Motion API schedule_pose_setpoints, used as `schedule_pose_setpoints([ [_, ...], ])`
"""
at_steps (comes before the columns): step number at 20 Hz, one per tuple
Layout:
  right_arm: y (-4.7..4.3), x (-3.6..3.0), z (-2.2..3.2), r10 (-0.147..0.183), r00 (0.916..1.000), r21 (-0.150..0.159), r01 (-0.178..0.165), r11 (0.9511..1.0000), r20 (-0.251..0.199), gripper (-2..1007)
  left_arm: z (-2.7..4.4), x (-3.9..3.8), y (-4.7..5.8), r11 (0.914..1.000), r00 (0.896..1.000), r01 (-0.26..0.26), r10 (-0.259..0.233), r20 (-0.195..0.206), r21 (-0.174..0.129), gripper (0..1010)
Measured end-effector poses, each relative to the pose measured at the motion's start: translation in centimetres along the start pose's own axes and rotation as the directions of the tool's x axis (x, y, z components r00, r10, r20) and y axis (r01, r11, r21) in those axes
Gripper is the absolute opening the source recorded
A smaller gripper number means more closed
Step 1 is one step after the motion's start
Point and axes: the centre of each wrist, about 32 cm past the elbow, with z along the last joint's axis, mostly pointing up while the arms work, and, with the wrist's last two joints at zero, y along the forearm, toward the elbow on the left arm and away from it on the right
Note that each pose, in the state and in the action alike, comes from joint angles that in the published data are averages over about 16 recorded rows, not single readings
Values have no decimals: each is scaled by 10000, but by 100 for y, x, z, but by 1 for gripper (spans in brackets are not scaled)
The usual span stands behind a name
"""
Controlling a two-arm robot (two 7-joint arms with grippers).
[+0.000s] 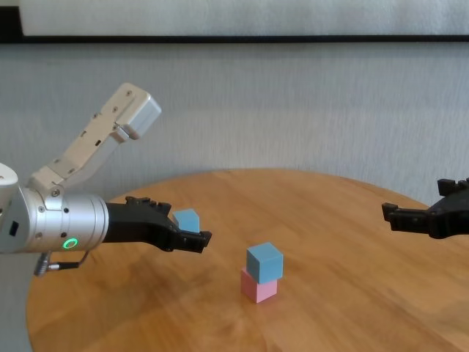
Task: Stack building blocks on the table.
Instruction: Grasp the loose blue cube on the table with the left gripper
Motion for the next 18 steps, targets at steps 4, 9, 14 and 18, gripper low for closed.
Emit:
schedule_pose_setpoints([
  [4, 0, 0, 0, 0, 10000, 0, 0, 10000, 0, 1001, 5, -8, -20, 9999, 9999, -110, 110, 13, 97, 1000],
  [9, 0, 0, 0, 0, 10000, 0, 0, 10000, 0, 1001, 13, -11, -46, 9994, 9996, -285, 285, 30, 183, 1000],
  [14, 0, 0, 0, 0, 10000, 0, 0, 10000, 0, 1000, 17, -15, -82, 9986, 9990, -457, 456, 26, 268, 1000],
  [18, 0, 0, 0, 0, 10000, 0, 0, 10000, 0, 1000, 16, -21, -120, 9981, 9985, -544, 544, 6, 304, 1000],
])
